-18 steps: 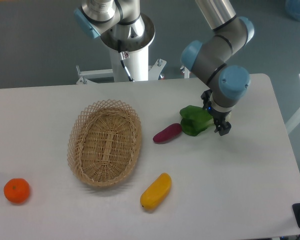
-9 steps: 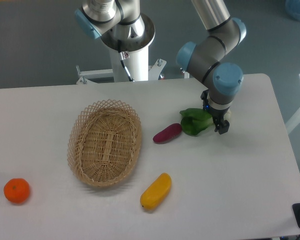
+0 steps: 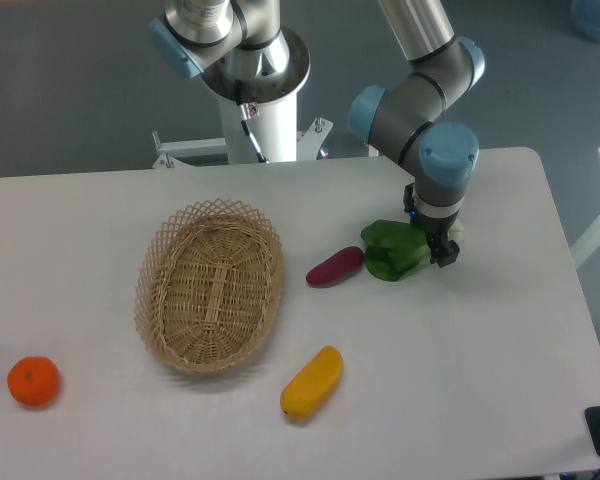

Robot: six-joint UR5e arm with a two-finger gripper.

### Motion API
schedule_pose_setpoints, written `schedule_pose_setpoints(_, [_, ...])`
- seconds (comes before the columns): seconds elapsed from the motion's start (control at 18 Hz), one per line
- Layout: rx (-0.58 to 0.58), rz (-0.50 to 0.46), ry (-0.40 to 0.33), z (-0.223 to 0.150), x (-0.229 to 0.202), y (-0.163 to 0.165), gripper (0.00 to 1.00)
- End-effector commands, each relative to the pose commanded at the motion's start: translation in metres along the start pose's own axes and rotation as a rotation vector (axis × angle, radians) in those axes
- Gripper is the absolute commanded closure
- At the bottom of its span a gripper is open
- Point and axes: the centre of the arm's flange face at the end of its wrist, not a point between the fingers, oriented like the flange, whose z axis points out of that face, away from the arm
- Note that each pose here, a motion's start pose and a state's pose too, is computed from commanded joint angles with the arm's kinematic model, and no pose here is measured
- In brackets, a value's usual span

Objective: Pick up the green vegetable from the table
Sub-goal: 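Lift the bok choy up off the table with the gripper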

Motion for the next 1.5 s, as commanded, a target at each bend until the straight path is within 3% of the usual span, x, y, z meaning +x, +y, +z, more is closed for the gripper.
schedule_pose_setpoints(0.5, [-0.008, -0.026, -0.021, -0.030, -0.021, 0.009, 0.56])
schedule_pose_setpoints(0.83, [0.003, -0.135, -0.021, -0.072, -0.054, 0.003, 0.56])
schedule_pose_setpoints(1.06, [-0.001, -0.260, -0.071, -0.096, -0.086, -0.017, 0.59])
schedule_pose_setpoints(1.5, [0.035, -0.332, -0.095, -0.120, -0.130, -0.022, 0.59])
